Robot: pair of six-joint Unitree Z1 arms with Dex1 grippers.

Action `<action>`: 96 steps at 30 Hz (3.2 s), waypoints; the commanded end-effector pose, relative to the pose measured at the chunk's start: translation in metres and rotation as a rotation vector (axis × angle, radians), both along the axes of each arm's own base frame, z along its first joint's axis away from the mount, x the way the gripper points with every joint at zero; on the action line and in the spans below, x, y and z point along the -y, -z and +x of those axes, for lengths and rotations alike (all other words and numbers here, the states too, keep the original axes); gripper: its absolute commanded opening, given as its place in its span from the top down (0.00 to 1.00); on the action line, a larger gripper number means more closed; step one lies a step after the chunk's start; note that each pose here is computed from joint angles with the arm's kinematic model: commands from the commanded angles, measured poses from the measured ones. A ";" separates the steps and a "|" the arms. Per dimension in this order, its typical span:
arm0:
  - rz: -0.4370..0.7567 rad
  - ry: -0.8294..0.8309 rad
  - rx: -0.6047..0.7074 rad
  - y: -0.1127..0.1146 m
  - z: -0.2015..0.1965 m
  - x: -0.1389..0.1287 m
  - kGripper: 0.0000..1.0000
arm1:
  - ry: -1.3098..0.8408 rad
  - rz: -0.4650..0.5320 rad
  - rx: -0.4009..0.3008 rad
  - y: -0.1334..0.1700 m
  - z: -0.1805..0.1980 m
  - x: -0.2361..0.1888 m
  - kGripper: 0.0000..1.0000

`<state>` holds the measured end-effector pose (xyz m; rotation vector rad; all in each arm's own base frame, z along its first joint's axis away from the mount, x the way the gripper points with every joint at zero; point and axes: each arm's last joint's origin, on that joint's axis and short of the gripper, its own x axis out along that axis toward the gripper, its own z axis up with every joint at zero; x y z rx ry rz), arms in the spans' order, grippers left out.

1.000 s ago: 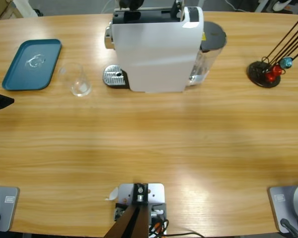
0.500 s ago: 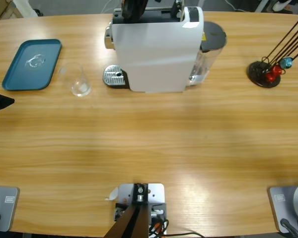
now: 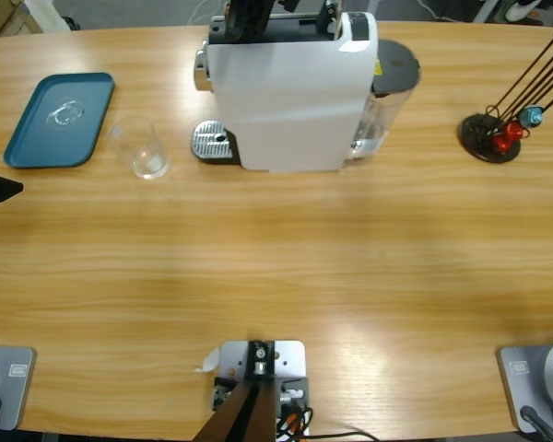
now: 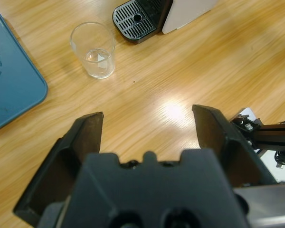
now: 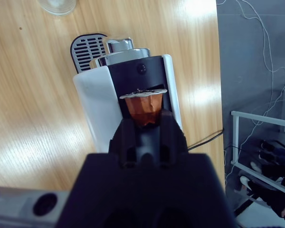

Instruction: Pour coffee

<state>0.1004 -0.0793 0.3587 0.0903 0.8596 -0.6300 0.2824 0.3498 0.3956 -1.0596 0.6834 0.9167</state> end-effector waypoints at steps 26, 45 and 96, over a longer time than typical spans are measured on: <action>0.000 0.018 0.017 0.007 -0.005 -0.002 0.19 | 0.132 0.132 -0.097 -0.073 -0.106 0.047 0.00; -0.028 -0.073 0.009 0.022 0.003 -0.004 0.19 | 0.315 0.398 -0.180 0.009 -0.193 0.203 0.00; -0.062 -0.086 0.018 0.046 -0.004 -0.009 0.19 | 0.607 0.466 0.342 -0.014 -0.033 0.115 1.00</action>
